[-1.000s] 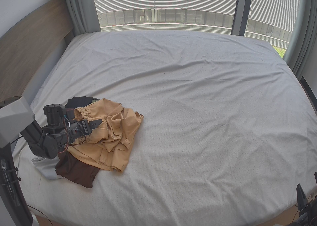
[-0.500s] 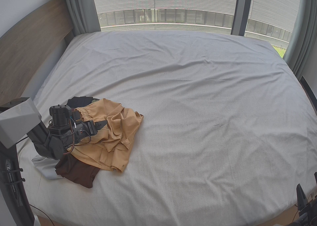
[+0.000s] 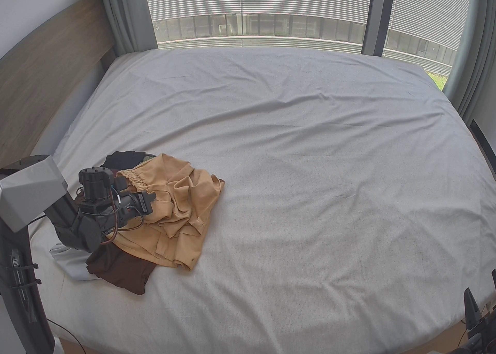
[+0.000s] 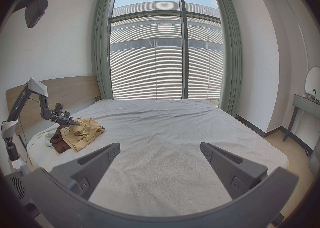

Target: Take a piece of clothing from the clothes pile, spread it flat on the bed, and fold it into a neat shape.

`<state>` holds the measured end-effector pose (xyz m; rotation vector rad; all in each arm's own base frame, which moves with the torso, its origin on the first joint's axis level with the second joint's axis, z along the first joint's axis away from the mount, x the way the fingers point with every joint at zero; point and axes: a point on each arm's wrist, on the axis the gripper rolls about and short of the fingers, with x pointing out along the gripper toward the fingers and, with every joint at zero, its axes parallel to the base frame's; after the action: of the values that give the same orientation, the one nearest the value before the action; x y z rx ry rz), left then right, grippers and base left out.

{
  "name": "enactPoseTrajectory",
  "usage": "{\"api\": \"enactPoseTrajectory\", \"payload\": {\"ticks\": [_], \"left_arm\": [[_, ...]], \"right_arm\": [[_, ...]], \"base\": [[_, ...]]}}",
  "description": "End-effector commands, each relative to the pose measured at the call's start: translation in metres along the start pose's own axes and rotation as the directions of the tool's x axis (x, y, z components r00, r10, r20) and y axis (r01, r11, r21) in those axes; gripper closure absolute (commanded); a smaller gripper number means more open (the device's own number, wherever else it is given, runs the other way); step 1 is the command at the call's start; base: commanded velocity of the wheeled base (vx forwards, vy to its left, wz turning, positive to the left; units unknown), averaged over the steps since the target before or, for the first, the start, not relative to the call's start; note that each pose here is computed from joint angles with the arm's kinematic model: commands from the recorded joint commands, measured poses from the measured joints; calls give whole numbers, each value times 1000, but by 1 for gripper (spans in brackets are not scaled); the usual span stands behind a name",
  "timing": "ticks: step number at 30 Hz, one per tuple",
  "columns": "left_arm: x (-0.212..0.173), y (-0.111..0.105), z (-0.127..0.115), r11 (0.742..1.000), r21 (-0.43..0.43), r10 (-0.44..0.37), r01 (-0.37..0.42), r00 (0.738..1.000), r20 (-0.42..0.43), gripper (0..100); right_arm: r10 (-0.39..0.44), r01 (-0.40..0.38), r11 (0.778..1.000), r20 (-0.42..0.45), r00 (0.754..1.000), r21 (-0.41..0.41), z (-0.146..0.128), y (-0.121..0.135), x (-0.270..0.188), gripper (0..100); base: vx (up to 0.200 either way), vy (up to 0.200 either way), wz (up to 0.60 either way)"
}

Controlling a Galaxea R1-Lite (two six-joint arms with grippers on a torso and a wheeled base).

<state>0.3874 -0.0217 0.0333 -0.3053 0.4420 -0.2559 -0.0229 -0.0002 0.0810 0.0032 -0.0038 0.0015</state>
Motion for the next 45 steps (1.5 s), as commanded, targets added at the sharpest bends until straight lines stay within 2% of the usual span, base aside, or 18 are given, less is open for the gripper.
{"api": "enactPoseTrajectory", "payload": {"ticks": [1, 6, 7, 9, 13, 19, 30, 33, 35, 38, 40, 42, 45], "left_arm": [[-1, 0, 0, 1000, 0, -2, 2, 1000, 2, 100], [-5, -4, -1, 1000, -15, -15, 15, 1000, -6, 100], [-7, -8, 4, 997, -76, -26, 27, 1000, 7, 100], [-9, -12, 8, 990, -135, -34, 36, 999, 20, 100], [-11, -14, 15, 955, -286, -68, 80, 996, 50, 100], [-11, -13, 18, 894, -430, -109, 124, 992, 61, 100], [-14, -14, 28, 798, -573, -171, 186, 982, 81, 100], [-24, -11, 39, 723, -649, -237, 237, 967, 90, 100], [-30, -11, 47, 658, -707, -266, 258, 959, 102, 100], [-44, -11, 62, 530, -799, -312, 285, 941, 129, 100], [-51, -10, 69, 474, -828, -346, 298, 928, 136, 100], [-54, -10, 72, 436, -848, -373, 301, 918, 134, 100], [-58, -11, 74, 417, -858, -381, 301, 914, 135, 100]], "right_arm": [[0, 0, 1000, -1, 1000, 0, -5, 0, 0, 0], [0, 0, 1000, -1, 1000, 0, -5, 0, 0, 0], [0, 0, 1000, -1, 1000, 0, -5, 0, 0, 0], [0, 0, 1000, -1, 1000, 0, -5, 0, 0, 0], [0, 0, 1000, -1, 1000, 0, -5, 0, 0, 0], [0, 0, 1000, -1, 1000, 0, -5, 0, 0, 0], [0, 0, 1000, -1, 1000, 0, -5, 0, 0, 0], [0, 0, 1000, -1, 1000, 0, -5, 0, 0, 0], [0, 0, 1000, -1, 1000, 0, -5, 0, 0, 0], [0, 0, 1000, -1, 1000, 0, -5, 0, 0, 0], [0, 0, 1000, -1, 1000, 0, -5, 0, 0, 0], [0, 0, 1000, -1, 1000, 0, -5, 0, 0, 0], [0, 0, 1000, -1, 1000, 0, -5, 0, 0, 0]], "base": [[0, 0, 0], [0, 0, 0], [0, 0, 0], [0, 0, 0], [0, 0, 0], [0, 0, 0], [0, 0, 0], [0, 0, 0], [0, 0, 0], [0, 0, 0], [0, 0, 0], [0, 0, 0], [0, 0, 0]]}}
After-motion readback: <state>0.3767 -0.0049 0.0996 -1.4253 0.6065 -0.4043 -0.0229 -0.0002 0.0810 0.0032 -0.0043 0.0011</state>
